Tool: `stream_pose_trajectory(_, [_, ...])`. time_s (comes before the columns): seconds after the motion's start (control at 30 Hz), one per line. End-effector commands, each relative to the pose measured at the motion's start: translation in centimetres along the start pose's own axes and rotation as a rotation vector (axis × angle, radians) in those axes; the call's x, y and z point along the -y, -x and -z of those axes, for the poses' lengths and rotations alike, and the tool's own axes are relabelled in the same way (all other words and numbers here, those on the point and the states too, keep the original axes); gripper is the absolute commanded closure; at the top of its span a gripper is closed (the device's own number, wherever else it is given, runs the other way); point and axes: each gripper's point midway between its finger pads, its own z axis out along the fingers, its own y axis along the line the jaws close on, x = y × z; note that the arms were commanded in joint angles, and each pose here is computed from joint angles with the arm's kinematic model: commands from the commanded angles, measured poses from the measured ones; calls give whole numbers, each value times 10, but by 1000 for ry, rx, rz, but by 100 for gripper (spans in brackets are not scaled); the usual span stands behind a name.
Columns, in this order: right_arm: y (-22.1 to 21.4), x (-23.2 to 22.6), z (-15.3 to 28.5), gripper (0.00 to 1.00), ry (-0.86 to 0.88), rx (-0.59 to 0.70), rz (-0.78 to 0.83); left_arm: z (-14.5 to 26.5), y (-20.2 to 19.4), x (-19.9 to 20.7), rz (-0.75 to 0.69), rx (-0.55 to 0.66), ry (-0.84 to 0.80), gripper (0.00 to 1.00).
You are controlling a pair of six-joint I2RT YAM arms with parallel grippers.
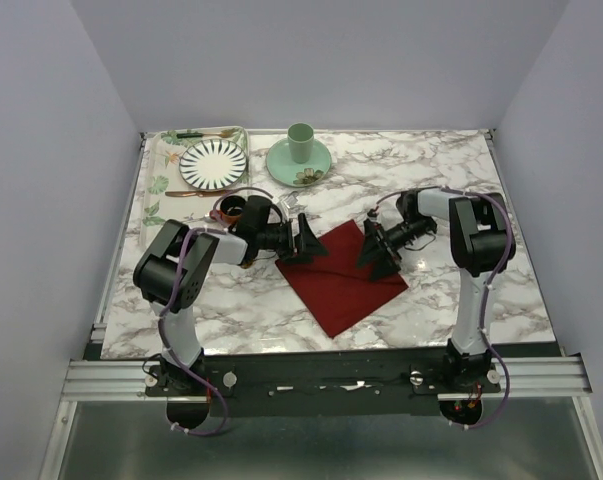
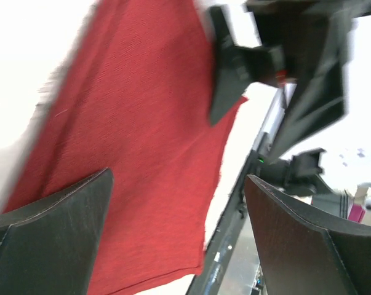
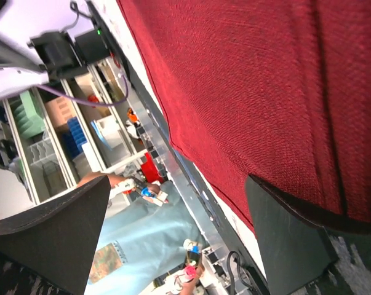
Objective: Fold the napkin into a case and place the utensils inside
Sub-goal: Smooth out the upper triangle-folded napkin at the center of the board.
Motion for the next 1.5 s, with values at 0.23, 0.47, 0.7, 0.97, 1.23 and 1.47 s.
stream_pose_trajectory(0.23, [27, -7, 16, 0, -30, 16, 146, 7, 20, 1, -78, 5, -30, 1])
stream_pose_trajectory(0.47, [11, -49, 10, 0, 197, 71, 73, -10, 2, 46, -148, -33, -110, 1])
stream_pose_trajectory(0.7, [8, -1, 5, 0, 182, 73, -38, -23, -3, -6, -29, -28, -10, 1])
stream_pose_trajectory(0.97, [0, 37, 6, 0, 136, 73, -127, -21, -16, -49, 71, -47, 70, 1])
stream_pose_trajectory(1.23, [4, 45, 19, 0, -32, 84, -25, -17, -15, -49, 48, -42, 77, 1])
stream_pose_trajectory(1.47, [-7, 47, 27, 0, -125, 71, 39, -14, -8, -29, -2, -33, 22, 1])
